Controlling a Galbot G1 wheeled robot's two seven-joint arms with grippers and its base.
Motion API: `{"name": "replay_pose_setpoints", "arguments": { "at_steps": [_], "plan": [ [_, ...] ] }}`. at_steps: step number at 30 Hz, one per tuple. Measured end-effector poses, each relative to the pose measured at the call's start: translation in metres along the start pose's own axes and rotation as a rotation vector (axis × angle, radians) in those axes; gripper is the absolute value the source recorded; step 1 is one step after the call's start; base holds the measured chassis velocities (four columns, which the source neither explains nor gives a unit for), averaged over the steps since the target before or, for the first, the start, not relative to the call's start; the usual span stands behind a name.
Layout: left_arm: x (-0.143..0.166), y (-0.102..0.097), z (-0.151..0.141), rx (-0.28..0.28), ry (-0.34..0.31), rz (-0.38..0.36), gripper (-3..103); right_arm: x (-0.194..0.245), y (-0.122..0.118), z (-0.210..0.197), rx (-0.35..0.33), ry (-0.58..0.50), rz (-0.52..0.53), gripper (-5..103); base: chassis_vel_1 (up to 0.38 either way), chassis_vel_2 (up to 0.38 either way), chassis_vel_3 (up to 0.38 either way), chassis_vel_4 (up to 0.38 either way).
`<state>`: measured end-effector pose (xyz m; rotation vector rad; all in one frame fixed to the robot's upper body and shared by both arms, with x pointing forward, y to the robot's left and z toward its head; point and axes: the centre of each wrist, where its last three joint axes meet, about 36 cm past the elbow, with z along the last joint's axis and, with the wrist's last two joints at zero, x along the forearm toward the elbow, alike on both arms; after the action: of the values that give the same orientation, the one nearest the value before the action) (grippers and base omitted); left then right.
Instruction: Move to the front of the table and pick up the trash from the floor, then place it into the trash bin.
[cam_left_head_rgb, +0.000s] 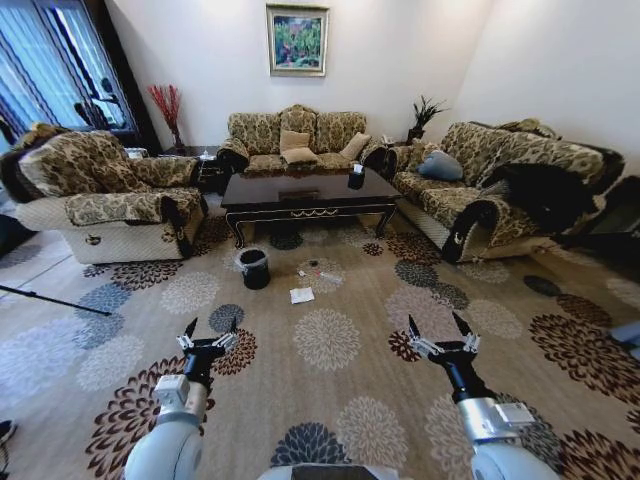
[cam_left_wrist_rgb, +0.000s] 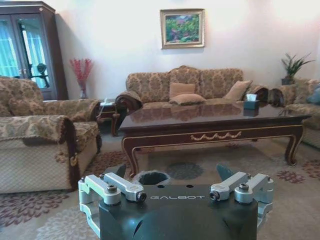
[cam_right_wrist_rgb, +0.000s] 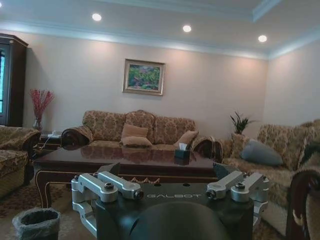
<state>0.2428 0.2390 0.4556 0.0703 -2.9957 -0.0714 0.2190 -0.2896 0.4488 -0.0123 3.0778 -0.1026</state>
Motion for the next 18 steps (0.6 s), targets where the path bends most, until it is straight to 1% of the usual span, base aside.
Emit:
{"name": "replay_pose_setpoints", "arguments": {
  "at_steps": [2,4,5,7,11,12,14,16,17,18],
  "plan": [
    [0.001,0.000,0.002,0.017,-0.008,0.011,100,-0.001,0.001,0.005,-0.034,0.007,0.018,100,0.000,0.000,0.000,0.000],
    [0.001,0.001,0.002,0.061,-0.008,0.023,100,-0.003,0.003,0.010,-0.079,-0.011,0.043,100,0.000,0.000,0.000,0.000],
    [0.001,0.001,0.002,0.061,-0.008,0.023,100,-0.003,0.003,0.010,-0.079,-0.011,0.043,100,0.000,0.000,0.000,0.000],
    [0.000,0.003,0.001,0.079,-0.010,0.029,100,-0.004,0.004,0.011,-0.091,-0.027,0.056,100,0.000,0.000,0.000,0.000],
    [-0.001,0.006,0.002,0.066,-0.016,0.038,100,-0.004,0.002,0.014,-0.095,-0.049,0.066,100,0.000,0.000,0.000,0.000],
    [-0.001,0.006,0.002,0.068,-0.016,0.040,100,-0.004,0.002,0.014,-0.094,-0.054,0.067,100,0.000,0.000,0.000,0.000],
    [0.003,0.000,0.001,0.096,-0.013,0.056,100,-0.004,0.000,0.018,-0.097,-0.077,0.068,100,0.000,0.000,0.000,0.000],
    [0.003,-0.001,0.002,0.097,-0.017,0.056,100,-0.004,0.000,0.020,-0.099,-0.084,0.065,100,0.000,0.000,0.000,0.000],
    [0.003,-0.001,0.002,0.094,-0.021,0.055,100,-0.004,0.000,0.021,-0.099,-0.088,0.062,100,0.000,0.000,0.000,0.000],
    [0.003,0.000,0.003,0.073,-0.033,0.045,100,-0.004,-0.002,0.023,-0.097,-0.093,0.058,100,0.000,0.000,0.000,0.000]
  ]
}}
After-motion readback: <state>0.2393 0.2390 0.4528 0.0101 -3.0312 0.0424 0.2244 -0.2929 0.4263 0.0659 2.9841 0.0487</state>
